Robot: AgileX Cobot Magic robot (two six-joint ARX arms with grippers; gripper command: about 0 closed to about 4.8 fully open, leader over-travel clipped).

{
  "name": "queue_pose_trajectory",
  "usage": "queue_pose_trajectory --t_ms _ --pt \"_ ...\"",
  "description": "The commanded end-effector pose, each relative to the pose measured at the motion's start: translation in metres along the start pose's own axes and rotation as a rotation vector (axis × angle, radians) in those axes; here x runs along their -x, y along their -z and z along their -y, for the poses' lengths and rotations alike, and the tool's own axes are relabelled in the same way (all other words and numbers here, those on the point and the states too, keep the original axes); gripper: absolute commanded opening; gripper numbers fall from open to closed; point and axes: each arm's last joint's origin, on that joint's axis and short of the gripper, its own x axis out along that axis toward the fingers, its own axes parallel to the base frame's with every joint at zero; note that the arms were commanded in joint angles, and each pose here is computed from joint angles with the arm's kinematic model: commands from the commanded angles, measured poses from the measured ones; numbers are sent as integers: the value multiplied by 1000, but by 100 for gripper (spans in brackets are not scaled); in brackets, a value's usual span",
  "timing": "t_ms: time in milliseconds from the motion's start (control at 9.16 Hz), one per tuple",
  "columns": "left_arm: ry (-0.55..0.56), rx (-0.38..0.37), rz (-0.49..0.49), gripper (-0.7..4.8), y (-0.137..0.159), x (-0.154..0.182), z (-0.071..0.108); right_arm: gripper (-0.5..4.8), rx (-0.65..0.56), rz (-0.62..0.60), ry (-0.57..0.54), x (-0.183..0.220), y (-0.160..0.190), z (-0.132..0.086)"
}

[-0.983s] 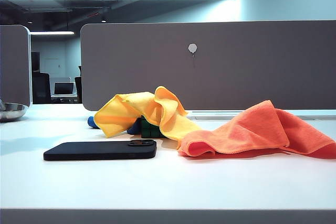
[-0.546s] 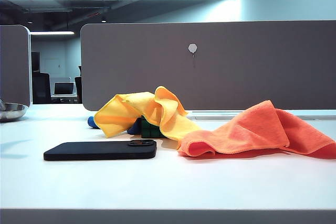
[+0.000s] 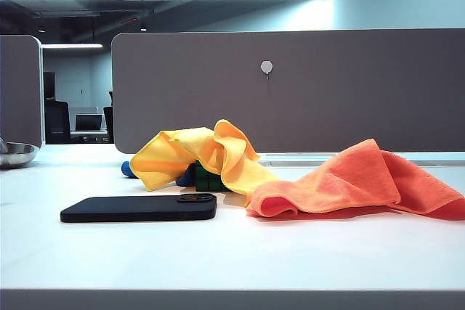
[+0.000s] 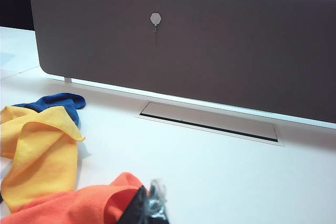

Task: Pick up a rag that is the same color as the top surface of the Rubik's Cube and cover the cube with it.

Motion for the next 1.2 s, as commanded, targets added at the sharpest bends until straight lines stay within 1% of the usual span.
queue_pose_trajectory --t_ms 109,218,328,437,546,874,1092,1201 --pt "-45 18 25 -6 23 23 3 -1 18 -31 22 -3 10 0" --pt "-55 33 38 -6 40 45 8 -1 1 16 34 -13 28 -1" --pt "-79 31 52 -6 46 63 12 -1 0 23 63 -17 38 0" --pt "-93 31 51 -6 47 69 13 -1 -4 18 72 -18 43 0" --pt "-103 29 62 -6 51 84 16 -1 -31 36 77 -21 53 -1" --pt "-118 29 59 -6 58 99 19 -1 -49 28 100 -24 66 0" --pt "-118 34 33 -6 64 105 20 -1 -51 32 190 -24 71 9" --pt "-118 34 35 -6 65 107 21 -1 -109 47 262 -22 73 16"
